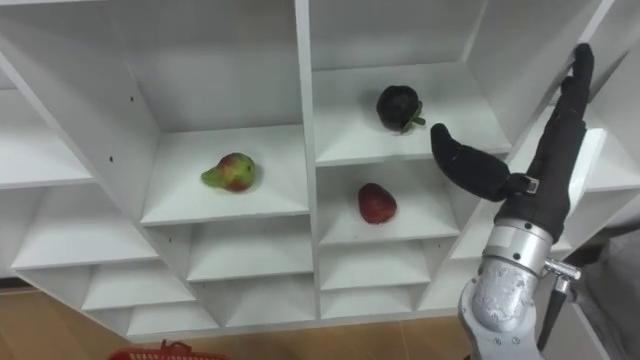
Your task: Collect fruits from the closet
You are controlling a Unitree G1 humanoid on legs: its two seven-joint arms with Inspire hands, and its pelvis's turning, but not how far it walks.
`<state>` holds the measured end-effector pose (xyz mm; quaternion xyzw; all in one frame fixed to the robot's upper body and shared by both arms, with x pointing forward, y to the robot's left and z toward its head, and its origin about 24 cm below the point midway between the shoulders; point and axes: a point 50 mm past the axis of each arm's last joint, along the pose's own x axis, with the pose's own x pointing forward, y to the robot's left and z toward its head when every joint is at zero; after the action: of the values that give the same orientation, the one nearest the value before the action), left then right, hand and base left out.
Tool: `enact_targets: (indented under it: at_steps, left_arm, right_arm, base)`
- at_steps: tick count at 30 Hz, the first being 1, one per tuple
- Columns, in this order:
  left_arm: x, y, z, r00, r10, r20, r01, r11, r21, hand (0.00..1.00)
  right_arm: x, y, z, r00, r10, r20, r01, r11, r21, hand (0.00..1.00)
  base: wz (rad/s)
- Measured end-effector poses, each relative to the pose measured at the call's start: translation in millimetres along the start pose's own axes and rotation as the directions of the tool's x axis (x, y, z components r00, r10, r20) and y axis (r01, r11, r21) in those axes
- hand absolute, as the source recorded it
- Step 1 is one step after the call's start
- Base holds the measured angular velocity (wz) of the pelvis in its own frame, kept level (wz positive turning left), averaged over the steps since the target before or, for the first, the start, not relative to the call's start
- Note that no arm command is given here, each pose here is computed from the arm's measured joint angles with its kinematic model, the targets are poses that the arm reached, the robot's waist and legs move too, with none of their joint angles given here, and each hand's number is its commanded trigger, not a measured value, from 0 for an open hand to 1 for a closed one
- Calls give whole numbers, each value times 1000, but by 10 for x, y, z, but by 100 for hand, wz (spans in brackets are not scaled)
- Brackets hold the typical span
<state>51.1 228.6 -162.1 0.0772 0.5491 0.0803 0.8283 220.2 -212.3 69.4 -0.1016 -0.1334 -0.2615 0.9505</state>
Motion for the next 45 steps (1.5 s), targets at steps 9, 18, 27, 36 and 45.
enact_targets:
  at_steps: [9, 18, 27, 36, 45]
  left_arm:
    - [5, 25, 10, 1000, 2, 1, -2, 999, 41, 100]
    - [17, 66, -4, 1000, 11, -19, -10, 999, 49, 100]
    - [20, 67, -20, 999, 13, -31, -11, 999, 52, 100]
    - [35, 33, 41, 1000, -5, -13, 6, 996, 86, 100]
    - [58, -6, 130, 1000, -19, 9, 18, 993, 113, 100]
  right_arm:
    - [38, -1, 304, 994, -15, 111, 8, 998, 64, 0]
    - [4, 76, 410, 987, 32, 155, -46, 995, 87, 0]
    - [-20, 114, 556, 969, 74, 237, -102, 989, 105, 0]
    - [-43, 155, 631, 954, 127, 273, -162, 981, 109, 0]
    - [-99, 248, 609, 947, 186, 263, -221, 969, 110, 0]
  base:
    - [0]
    - [0]
    - [0]
    - [0]
    - [-2]
